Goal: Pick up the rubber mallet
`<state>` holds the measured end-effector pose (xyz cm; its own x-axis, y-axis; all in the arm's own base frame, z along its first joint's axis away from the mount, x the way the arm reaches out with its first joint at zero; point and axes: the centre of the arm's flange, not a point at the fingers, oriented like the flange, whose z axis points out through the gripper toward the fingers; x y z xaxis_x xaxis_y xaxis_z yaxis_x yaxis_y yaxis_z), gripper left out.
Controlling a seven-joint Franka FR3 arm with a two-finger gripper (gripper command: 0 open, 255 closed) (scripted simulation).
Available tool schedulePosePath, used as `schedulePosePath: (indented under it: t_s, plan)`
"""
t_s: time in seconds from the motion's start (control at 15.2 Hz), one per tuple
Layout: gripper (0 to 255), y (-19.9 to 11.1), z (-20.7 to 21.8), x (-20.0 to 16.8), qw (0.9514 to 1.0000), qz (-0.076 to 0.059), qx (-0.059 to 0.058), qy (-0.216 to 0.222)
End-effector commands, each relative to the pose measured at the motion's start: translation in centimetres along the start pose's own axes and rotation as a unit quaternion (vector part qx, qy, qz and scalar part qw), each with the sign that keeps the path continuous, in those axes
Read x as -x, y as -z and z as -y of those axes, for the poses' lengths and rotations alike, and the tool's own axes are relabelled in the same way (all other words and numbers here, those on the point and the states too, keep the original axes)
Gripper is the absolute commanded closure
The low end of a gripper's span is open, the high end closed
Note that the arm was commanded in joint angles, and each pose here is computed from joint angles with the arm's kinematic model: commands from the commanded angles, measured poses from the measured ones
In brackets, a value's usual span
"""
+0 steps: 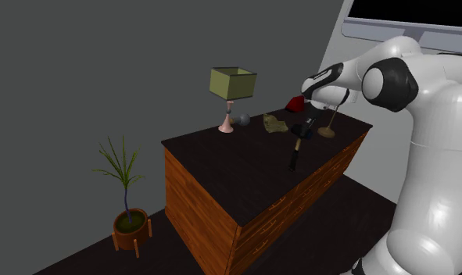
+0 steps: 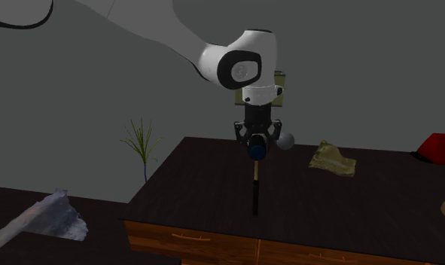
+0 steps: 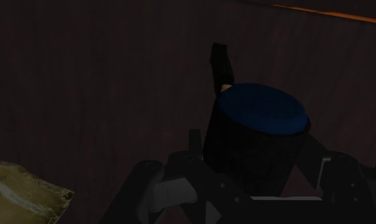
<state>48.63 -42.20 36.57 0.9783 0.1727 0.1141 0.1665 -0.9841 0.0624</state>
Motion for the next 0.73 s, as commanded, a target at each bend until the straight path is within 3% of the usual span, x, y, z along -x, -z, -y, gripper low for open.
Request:
schedulePosePath:
  t_s: [0.0, 0.66]
  plan:
    - [255, 0.9, 0.0, -0.1, 1.0, 0.0, 0.0, 0.0]
    - [255, 6.2, -0.4, -0.7, 1.0, 0.0, 0.0, 0.0]
